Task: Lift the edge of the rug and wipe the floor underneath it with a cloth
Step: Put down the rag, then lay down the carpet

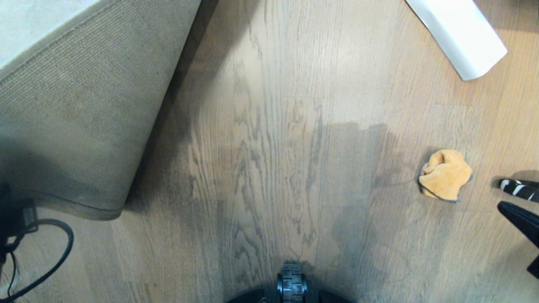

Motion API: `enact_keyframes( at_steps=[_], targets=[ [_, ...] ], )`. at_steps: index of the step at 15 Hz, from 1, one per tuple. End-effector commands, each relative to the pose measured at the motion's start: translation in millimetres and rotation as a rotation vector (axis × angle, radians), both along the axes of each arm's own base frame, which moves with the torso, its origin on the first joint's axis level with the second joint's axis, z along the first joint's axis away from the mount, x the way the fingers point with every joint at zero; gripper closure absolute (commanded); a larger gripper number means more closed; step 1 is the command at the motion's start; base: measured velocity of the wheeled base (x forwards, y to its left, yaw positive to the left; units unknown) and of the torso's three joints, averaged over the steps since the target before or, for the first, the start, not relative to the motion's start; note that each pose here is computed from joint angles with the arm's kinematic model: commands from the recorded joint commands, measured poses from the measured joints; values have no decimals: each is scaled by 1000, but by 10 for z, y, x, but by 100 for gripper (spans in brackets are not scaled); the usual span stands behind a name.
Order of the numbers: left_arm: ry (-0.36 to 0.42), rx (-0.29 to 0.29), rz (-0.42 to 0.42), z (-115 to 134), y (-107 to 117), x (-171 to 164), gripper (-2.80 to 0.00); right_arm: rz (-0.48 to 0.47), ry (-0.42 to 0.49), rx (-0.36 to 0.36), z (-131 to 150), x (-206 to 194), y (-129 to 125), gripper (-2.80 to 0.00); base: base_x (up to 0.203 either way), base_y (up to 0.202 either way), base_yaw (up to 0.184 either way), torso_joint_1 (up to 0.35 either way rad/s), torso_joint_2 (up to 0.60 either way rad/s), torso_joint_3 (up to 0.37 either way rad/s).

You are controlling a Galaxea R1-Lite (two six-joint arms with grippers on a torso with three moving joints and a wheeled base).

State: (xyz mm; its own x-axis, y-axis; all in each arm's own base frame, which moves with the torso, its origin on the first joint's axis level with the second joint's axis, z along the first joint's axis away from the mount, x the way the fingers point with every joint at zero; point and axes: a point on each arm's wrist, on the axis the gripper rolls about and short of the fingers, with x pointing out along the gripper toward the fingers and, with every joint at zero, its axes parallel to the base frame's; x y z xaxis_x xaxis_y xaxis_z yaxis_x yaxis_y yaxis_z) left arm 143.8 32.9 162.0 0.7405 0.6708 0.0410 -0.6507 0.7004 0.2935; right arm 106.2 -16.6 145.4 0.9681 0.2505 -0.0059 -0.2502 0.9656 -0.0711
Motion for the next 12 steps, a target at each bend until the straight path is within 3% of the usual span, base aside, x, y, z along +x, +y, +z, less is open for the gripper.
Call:
enact_keyframes(
  at_steps=[1,5,8,12],
  targets=[
    [-7,3,4,8,1,-3,0,23,-55,-17,39,-298,83,0,0,0,0,0,0,0],
    [-7,1,5,6,2,-8,0,69,-3,-2,-70,-746,210,0,0,0,0,0,0,0],
    [-8,1,6,6,1,-18,0,60,106,15,-243,-1046,287,0,0,0,0,0,0,0],
    [-11,1,19,3,-1,-51,0,-310,221,-70,-512,-1066,209,0,0,0,0,0,0,0]
  ],
)
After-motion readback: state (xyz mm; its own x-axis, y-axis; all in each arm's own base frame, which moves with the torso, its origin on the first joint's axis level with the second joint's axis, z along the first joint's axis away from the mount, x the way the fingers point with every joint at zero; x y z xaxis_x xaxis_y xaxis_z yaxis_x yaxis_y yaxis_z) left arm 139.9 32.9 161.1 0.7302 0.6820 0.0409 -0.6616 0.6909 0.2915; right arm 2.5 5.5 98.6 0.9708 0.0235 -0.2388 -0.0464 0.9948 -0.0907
